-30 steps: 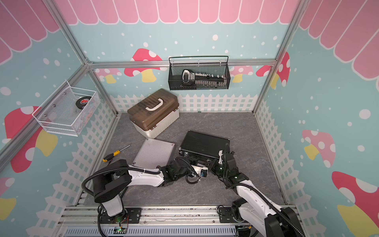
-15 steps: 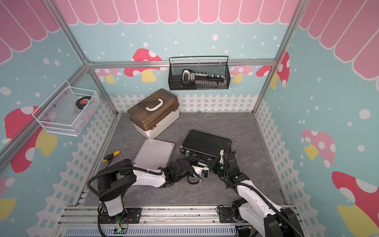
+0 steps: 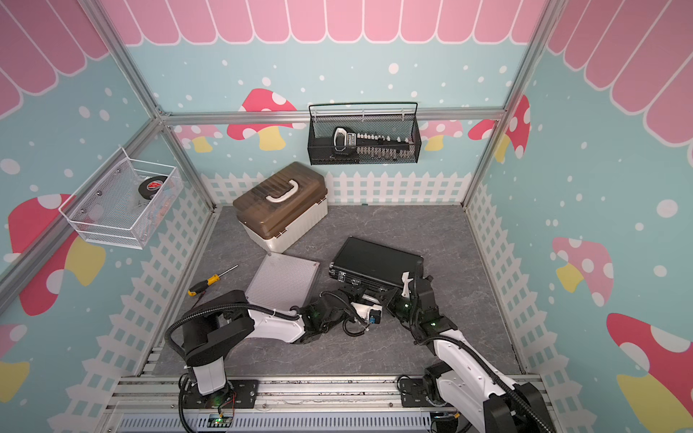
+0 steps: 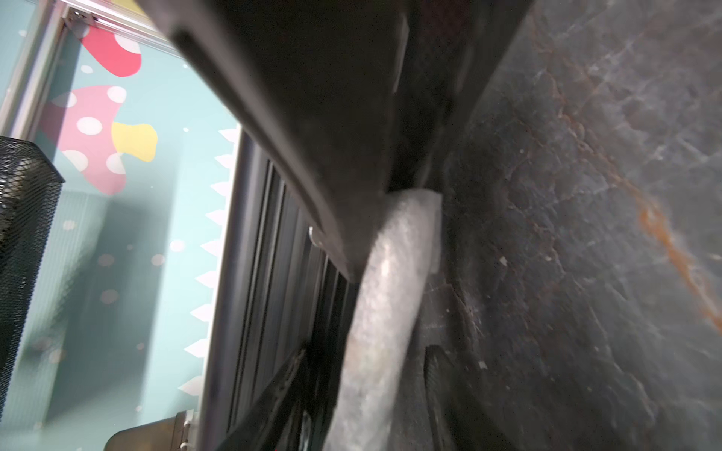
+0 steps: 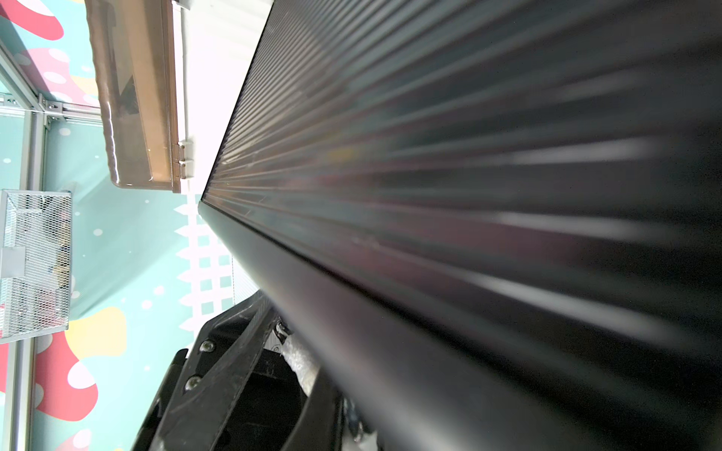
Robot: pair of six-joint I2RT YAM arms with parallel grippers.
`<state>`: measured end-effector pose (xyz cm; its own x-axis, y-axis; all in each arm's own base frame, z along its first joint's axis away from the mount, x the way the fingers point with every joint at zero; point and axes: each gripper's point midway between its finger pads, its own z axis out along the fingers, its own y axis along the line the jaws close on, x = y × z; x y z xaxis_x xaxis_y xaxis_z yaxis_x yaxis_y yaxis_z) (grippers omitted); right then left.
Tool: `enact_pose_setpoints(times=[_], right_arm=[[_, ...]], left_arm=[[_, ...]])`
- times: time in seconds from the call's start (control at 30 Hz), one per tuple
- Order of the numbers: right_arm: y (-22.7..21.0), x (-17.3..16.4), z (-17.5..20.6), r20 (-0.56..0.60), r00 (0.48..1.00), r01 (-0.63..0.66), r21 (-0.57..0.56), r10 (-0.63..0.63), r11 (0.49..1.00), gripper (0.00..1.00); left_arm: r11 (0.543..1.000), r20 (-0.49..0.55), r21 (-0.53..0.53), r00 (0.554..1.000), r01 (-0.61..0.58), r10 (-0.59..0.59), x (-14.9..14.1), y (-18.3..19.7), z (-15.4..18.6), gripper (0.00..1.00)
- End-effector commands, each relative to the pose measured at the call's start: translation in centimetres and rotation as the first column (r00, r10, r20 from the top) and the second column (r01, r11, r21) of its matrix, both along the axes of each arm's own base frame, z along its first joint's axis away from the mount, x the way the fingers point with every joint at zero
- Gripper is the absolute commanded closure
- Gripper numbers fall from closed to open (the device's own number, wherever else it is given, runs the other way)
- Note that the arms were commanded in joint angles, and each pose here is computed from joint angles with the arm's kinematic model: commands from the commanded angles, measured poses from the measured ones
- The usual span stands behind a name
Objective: Open the poker set cases
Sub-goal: Pick up the poker set case from the center of the board.
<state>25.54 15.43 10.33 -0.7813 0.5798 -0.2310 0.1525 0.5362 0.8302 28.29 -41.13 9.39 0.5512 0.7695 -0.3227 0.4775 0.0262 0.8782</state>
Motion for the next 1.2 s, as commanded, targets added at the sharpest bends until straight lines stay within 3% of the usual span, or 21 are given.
enact_pose_setpoints(times=[0.0, 0.23, 0.37, 0.47, 0.63, 0.77, 1.0, 1.17], right_arm=[[0.6, 0.4, 1.9, 0.052, 0.999, -0.014, 0.061, 0.01, 0.998, 1.0], [0.5, 0.5, 2.1, 0.058, 0.998, -0.011, 0.066, 0.008, 0.998, 1.0], [0.3, 0.6, 2.4, 0.062, 0.998, -0.014, 0.051, 0.011, 0.999, 0.96], [-0.2, 0.6, 2.9, 0.068, 0.997, -0.034, -0.011, 0.035, 0.999, 0.87], [-1.3, 0.4, 4.0, 0.07, 0.995, -0.066, -0.121, 0.075, 0.99, 0.61], [-2.2, 0.1, 5.2, 0.077, 0.991, -0.094, -0.218, 0.114, 0.971, 0.55], [-4.9, 0.0, 9.2, 0.126, 0.971, -0.114, -0.495, 0.201, 0.862, 0.53], [-7.3, 0.3, 11.6, 0.205, 0.929, -0.074, -0.712, 0.308, 0.698, 0.49]], left_arm=[[0.999, 0.103, -0.018, 0.994, -0.028, 0.029, 0.9, -0.2, 1.4, 0.57], [0.999, 0.117, -0.026, 0.993, -0.029, 0.032, 1.0, -0.3, 1.7, 0.75], [0.999, 0.093, -0.032, 0.995, -0.029, 0.032, 0.8, -0.3, 2.6, 0.99], [0.999, 0.037, -0.027, 0.999, -0.027, 0.028, 0.5, -0.4, 3.3, 1.0], [0.999, -0.101, -0.022, 0.995, -0.027, 0.025, 0.0, -0.9, 5.0, 1.0], [0.999, -0.193, -0.026, 0.981, -0.021, 0.016, -0.5, -1.0, 6.1, 1.0], [1.0, -0.353, -0.022, 0.936, -0.004, -0.004, -1.1, -0.6, 7.7, 1.0], [0.999, -0.414, -0.038, 0.909, 0.022, -0.036, -1.3, -0.4, 8.9, 1.0]])
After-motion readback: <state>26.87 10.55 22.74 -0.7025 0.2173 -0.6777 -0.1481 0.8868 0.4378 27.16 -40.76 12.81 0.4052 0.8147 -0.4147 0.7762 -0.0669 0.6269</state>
